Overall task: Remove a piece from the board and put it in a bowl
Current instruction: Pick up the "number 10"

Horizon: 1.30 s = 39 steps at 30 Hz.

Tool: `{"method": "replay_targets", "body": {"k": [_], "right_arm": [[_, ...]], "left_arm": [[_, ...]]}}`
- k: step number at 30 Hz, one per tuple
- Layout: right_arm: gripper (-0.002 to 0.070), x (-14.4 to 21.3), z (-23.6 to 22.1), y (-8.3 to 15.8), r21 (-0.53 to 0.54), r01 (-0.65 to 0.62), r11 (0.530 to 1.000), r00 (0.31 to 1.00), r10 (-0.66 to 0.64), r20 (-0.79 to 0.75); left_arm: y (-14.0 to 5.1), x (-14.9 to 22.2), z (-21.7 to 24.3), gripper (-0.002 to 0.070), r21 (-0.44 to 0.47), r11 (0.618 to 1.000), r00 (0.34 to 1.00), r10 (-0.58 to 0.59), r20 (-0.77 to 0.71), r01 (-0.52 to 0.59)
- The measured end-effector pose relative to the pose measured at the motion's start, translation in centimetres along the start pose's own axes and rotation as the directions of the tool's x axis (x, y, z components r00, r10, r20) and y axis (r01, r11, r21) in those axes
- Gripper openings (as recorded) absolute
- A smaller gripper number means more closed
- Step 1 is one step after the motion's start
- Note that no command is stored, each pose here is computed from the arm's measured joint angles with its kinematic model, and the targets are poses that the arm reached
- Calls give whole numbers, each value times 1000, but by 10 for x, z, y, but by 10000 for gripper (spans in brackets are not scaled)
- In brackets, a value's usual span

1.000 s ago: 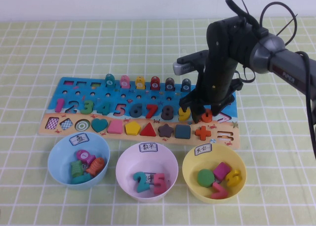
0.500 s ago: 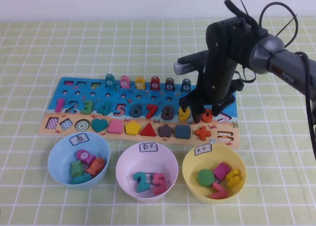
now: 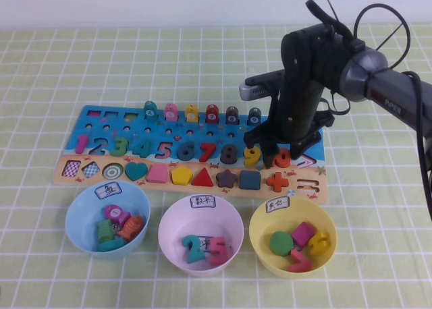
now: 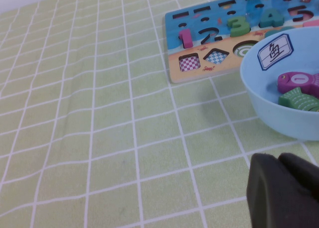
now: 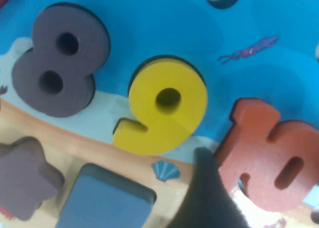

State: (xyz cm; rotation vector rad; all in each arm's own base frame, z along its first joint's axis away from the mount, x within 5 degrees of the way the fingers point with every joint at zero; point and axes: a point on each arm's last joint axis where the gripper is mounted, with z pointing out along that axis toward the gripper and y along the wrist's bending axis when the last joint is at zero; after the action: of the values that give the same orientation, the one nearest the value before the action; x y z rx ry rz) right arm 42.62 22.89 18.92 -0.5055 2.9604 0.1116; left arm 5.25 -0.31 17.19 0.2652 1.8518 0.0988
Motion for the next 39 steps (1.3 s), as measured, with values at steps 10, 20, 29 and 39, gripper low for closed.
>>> {"method": "replay_targets", "body": {"k": [10,20,29,39], "right_arm": [[412,0,0,1,6,-63,998,998,63,1],[412,0,0,0,7,-116,993,993,116,2],[411,0,0,0,9,-160,987,987,160,3],[338,0,0,1,-1,-199,980,980,199,3]], "left_arm": [[0,0,0,-5,0,1000,1000,0,0,0],[0,0,0,-5,0,1000,1000,0,0,0],[0,0,0,-5,0,1000,1000,0,0,0],[0,0,0,-5,0,1000,1000,0,0,0]]}}
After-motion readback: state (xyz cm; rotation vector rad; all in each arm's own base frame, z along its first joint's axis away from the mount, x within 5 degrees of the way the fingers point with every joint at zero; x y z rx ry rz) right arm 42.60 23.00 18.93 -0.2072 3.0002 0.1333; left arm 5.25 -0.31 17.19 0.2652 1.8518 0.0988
